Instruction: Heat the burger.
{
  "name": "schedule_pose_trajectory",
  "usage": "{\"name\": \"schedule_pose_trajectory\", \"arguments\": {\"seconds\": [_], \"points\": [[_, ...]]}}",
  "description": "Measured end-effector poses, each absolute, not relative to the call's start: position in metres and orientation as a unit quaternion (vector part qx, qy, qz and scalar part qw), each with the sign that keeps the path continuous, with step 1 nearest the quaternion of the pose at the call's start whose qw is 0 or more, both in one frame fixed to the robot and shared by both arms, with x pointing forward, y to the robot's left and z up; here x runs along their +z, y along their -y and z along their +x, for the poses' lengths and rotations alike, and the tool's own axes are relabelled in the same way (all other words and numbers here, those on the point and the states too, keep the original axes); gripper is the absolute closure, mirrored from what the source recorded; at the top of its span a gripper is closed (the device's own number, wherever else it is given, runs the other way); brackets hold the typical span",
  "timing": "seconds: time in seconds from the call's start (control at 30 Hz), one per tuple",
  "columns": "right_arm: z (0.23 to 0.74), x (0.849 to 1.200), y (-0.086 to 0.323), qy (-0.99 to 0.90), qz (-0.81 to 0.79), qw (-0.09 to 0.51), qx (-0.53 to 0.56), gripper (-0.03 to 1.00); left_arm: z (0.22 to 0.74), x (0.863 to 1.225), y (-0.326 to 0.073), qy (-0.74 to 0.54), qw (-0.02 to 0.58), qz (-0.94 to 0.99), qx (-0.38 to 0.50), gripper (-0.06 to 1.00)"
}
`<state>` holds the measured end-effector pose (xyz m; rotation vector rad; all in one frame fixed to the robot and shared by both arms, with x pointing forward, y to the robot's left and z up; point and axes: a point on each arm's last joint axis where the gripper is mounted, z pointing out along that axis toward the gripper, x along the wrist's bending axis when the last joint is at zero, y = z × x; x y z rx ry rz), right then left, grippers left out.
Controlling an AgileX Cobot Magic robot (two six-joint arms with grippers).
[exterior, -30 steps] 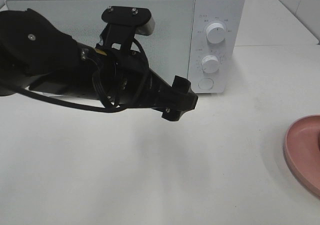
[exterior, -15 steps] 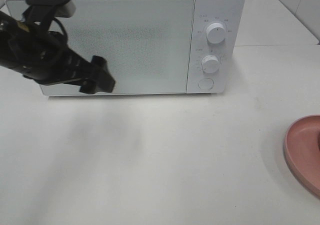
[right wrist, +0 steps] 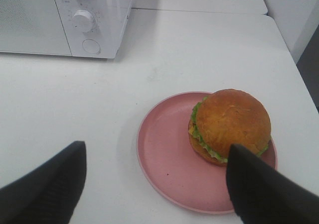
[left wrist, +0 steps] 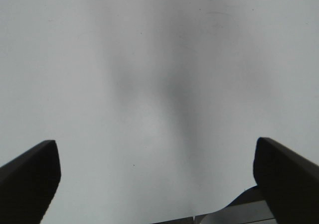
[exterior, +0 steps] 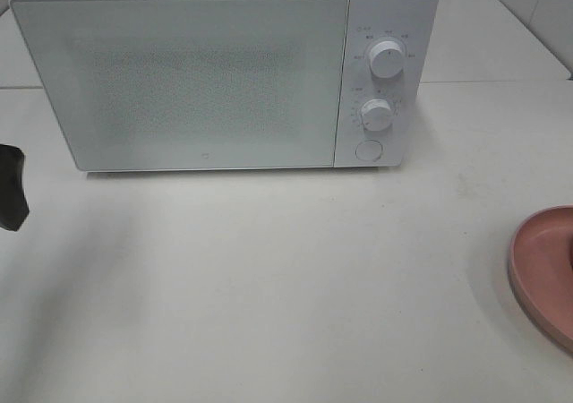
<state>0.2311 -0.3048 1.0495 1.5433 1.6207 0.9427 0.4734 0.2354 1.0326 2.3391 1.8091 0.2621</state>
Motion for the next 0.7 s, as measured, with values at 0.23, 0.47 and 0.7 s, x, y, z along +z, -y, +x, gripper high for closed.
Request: {"name": "schedule_pose_trajectory", "arguments": {"seconds": [0.23, 0.47, 0.7], "points": [[0.231, 1.049, 0.305, -0.625, 0.596, 0.349, 0.364, 0.21, 0.457, 1.061, -0.262, -0.635, 0.146, 0.754, 0.083, -0.03], [0.231, 1.049, 0.305, -0.625, 0.596, 0.349, 0.364, 0.21, 0.42, 1.083, -0.276, -0.644, 0.187, 0.734, 0.112, -0.03], [0.231, 1.049, 0.305, -0.625, 0.596, 0.349, 0.364, 0.21, 0.362, 1.072, -0.281, -0.638, 0.216, 0.726, 0.138, -0.03]]}}
